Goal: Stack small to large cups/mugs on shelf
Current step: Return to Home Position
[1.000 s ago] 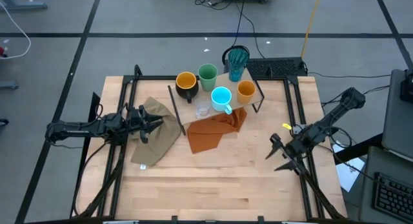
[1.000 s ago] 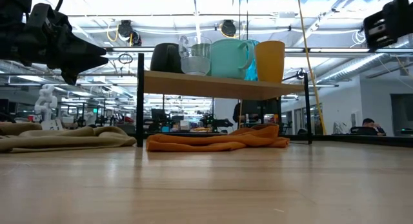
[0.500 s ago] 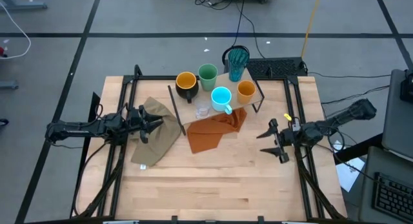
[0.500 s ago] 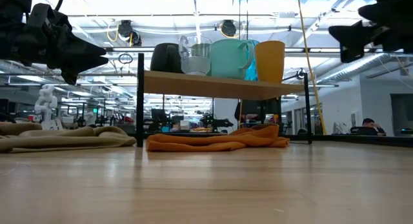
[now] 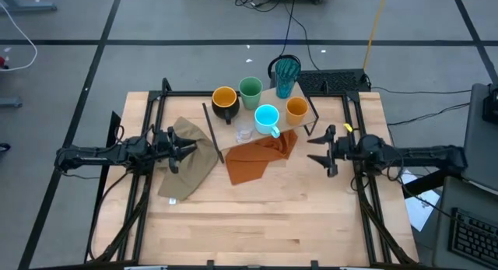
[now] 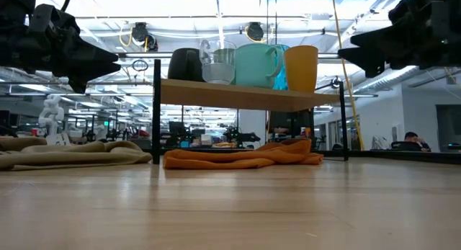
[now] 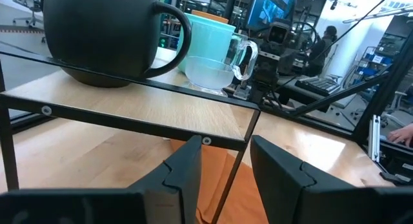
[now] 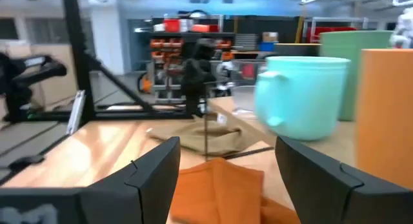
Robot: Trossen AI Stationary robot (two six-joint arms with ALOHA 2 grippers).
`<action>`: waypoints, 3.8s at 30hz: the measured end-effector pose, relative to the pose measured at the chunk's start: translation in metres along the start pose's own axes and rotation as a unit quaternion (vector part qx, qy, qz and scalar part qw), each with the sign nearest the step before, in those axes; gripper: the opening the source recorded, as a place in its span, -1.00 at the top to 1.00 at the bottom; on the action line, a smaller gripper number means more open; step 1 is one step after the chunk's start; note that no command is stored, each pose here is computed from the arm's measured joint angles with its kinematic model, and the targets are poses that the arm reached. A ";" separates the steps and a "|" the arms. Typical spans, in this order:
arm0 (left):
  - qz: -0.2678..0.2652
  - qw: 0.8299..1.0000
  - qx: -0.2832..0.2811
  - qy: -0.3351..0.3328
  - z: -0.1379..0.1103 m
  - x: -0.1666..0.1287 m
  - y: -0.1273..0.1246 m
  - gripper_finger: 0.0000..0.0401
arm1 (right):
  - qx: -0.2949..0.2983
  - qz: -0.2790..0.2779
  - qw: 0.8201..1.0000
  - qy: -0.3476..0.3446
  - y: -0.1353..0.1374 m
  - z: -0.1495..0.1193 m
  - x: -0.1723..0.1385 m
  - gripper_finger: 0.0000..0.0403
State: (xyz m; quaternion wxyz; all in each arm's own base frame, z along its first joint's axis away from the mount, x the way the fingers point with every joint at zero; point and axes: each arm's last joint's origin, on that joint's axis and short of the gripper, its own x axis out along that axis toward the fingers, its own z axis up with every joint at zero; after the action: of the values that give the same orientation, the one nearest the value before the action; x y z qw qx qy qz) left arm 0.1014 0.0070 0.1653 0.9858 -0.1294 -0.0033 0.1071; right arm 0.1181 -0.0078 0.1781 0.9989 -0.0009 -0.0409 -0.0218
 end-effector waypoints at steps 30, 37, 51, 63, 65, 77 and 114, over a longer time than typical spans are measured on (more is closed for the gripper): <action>-0.016 1.000 0.000 0.011 -0.001 0.000 -0.001 0.33 | 0.064 0.049 0.996 0.035 0.009 -0.006 -0.022 -0.23; -0.017 1.000 0.009 0.011 -0.001 0.000 -0.001 0.33 | 0.069 0.055 0.996 0.029 0.010 -0.004 -0.022 -0.23; -0.028 0.999 0.040 0.015 -0.002 0.000 -0.001 0.33 | 0.073 0.053 0.994 0.054 0.010 -0.009 -0.023 -0.23; -0.085 0.994 0.070 0.025 -0.003 0.000 -0.004 0.33 | 0.071 0.054 0.995 0.050 0.010 -0.008 -0.023 -0.23; -0.087 0.993 0.082 0.018 -0.002 0.000 -0.005 0.33 | 0.062 0.053 0.996 0.048 0.010 -0.008 -0.023 -0.23; -0.091 0.991 0.101 0.014 -0.002 0.000 -0.005 0.33 | 0.006 0.005 1.000 0.027 0.007 -0.005 -0.022 -0.23; -0.112 0.986 0.124 -0.002 0.002 -0.001 -0.007 0.98 | -0.046 -0.046 0.998 0.021 0.004 -0.003 -0.022 1.00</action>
State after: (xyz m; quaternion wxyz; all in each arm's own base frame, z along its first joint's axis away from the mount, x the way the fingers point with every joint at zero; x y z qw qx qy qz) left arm 0.1020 0.0005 0.1685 1.0000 -0.0045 -0.0068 -0.0040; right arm 0.0963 -0.0026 0.1732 0.9964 -0.0445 -0.0190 -0.0693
